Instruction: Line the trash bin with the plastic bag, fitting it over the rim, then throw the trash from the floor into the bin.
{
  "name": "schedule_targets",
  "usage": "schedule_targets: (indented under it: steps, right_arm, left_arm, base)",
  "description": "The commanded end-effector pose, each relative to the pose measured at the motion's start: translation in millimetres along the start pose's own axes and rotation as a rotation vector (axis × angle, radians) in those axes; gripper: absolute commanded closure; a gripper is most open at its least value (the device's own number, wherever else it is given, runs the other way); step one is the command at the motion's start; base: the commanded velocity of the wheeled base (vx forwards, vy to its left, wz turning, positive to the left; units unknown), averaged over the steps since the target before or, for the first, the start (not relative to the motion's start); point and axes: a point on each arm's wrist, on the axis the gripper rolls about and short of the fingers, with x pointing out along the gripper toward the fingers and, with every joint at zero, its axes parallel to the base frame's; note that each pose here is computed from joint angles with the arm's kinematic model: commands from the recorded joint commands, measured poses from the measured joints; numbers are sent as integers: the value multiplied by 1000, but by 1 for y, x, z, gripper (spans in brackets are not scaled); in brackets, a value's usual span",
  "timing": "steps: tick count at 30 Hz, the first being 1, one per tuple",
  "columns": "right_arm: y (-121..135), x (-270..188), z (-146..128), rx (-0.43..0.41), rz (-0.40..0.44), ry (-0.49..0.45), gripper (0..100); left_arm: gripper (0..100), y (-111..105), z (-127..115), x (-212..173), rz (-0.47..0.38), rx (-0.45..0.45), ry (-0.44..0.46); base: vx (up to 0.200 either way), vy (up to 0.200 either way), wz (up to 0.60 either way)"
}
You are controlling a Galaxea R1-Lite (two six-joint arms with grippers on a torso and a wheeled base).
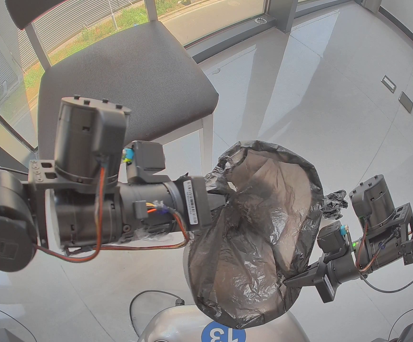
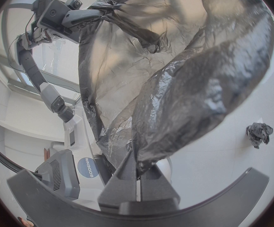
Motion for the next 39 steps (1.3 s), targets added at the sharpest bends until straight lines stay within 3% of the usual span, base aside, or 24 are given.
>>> schedule_targets:
  steps: [1,13,21,27,39]
  right_arm:
    - [-15,-5,-12,51,-32,16,100]
    - [-13,-23,-22,64,-60,-17,100]
    - [-21,-10,-18,74,-57,5,100]
    - [-36,12,-5,76,-55,13,100]
    - [-66,41,24,83,-73,-4,100]
  left_arm:
    - [100,6,-1,35,20,-5,41]
    - [100,30,2,75,56,-31,82]
    - [100,79,18,85,128,-68,45]
    - [100,103,34,77,174,-73,2]
    - [100,107,44,77,160,-66,-60]
  base:
    - [0,0,0]
    - [0,0,0]
    - [0,0,0]
    - [0,0,0]
    - [0,0,0]
